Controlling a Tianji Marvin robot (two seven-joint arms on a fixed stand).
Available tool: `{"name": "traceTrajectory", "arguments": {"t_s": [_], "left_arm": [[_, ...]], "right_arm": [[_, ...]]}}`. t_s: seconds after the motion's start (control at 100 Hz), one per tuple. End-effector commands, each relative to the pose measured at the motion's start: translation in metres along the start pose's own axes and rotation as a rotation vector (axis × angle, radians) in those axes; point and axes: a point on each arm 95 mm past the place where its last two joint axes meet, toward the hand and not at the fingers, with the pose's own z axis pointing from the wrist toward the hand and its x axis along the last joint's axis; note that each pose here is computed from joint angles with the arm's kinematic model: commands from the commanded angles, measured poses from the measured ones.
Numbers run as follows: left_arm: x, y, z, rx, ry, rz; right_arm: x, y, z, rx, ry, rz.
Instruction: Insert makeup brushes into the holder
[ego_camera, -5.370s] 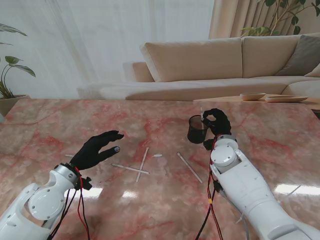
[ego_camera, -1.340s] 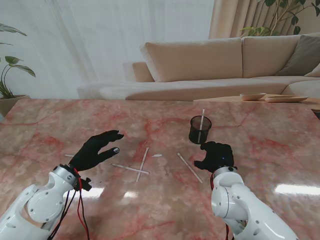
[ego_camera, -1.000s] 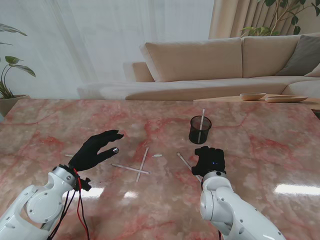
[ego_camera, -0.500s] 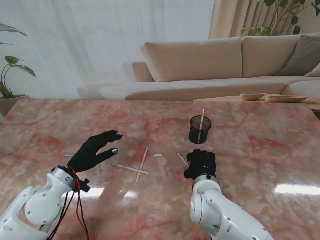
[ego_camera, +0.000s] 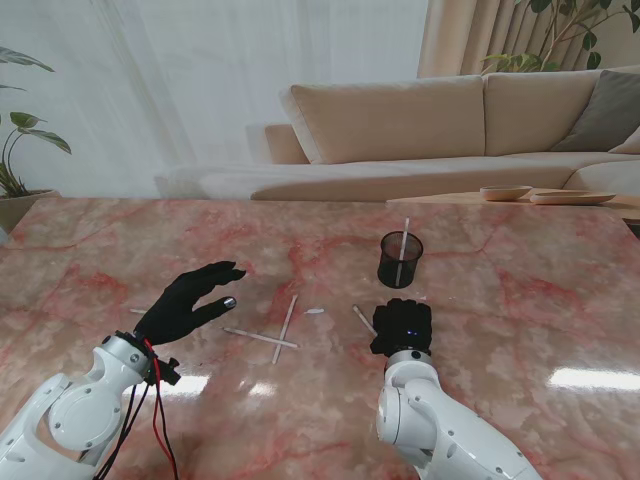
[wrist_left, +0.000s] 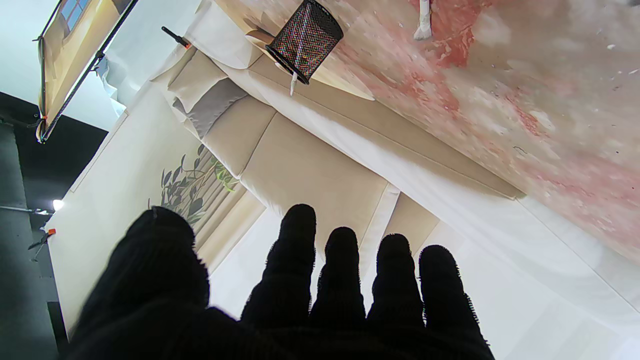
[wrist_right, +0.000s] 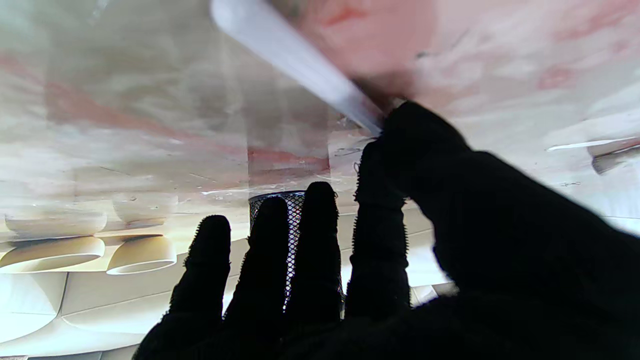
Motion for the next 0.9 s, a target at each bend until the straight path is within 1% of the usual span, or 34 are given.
{"name": "traceTrajectory", "arguments": {"t_s": [0.0, 0.22, 0.6, 0.77, 0.89], "left_arm": [[0.000, 0.002, -0.002, -0.005, -0.006, 0.000], [0.000, 0.001, -0.002, -0.008, -0.009, 0.003], [-0.001, 0.000, -0.003, -0.012, -0.017, 0.010], [-0.001, 0.000, -0.004, -0.014, -0.018, 0.012], [-0.001, 0.000, -0.004, -0.015, -0.020, 0.014]], "right_arm": [[-0.002, -0.015, -0.002, 0.045, -0.005, -0.006], [-0.003, -0.022, 0.004, 0.042, 0.014, -0.017], [-0.014, -0.015, 0.010, 0.020, 0.058, -0.049], [-0.019, -0.014, 0.013, 0.001, 0.059, -0.064], [-0.021, -0.013, 0.014, 0.003, 0.063, -0.058]]}}
